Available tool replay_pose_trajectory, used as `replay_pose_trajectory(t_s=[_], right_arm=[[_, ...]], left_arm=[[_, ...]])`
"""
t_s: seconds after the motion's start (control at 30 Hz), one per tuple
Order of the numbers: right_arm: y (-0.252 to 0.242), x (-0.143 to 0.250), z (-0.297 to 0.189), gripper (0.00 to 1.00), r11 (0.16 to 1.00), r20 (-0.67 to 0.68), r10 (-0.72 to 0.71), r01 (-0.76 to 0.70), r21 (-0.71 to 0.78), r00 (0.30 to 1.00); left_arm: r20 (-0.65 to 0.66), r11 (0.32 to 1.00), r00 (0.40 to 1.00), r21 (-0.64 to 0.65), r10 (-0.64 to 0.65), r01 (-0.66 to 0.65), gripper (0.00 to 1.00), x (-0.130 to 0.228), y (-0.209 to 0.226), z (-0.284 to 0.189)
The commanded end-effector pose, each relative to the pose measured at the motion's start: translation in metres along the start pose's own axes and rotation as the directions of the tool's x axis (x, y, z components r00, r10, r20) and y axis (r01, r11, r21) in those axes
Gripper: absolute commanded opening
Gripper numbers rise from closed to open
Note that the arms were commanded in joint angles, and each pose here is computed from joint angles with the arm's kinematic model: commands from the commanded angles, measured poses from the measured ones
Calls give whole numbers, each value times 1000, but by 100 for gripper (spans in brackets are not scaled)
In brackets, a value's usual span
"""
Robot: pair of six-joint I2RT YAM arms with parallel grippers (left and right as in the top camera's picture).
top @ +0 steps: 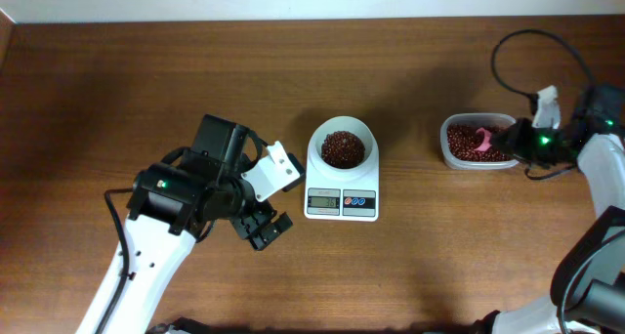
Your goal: Scoop and weigh 50g on scale
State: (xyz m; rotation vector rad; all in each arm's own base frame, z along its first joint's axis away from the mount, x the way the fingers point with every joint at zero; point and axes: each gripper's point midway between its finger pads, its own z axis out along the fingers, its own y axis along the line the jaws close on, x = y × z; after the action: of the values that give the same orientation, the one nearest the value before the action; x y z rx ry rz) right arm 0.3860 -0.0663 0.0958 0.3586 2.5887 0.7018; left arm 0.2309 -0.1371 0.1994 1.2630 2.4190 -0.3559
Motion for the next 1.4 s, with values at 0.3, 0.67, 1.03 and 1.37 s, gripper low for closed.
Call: replay_pose_trajectory(t_s=[0.3, 0.67, 1.03, 1.37], right_arm=[[-9, -14, -56, 4, 940, 118, 164, -119, -320, 979], [45, -21, -70, 4, 819, 118, 146, -53, -572, 982], [155, 22, -15, 4, 746, -43, -128, 68, -663, 991], [215, 58, 28, 4, 712, -37, -386, 272, -647, 922]], left_arm=[[10, 1000, 1000, 5, 14, -14, 99, 0, -1, -1], [10, 1000, 1000, 5, 14, -14, 99, 0, -1, -1], [10, 1000, 1000, 5, 14, -14, 99, 0, -1, -1], [10, 1000, 1000, 5, 14, -14, 99, 0, -1, -1]])
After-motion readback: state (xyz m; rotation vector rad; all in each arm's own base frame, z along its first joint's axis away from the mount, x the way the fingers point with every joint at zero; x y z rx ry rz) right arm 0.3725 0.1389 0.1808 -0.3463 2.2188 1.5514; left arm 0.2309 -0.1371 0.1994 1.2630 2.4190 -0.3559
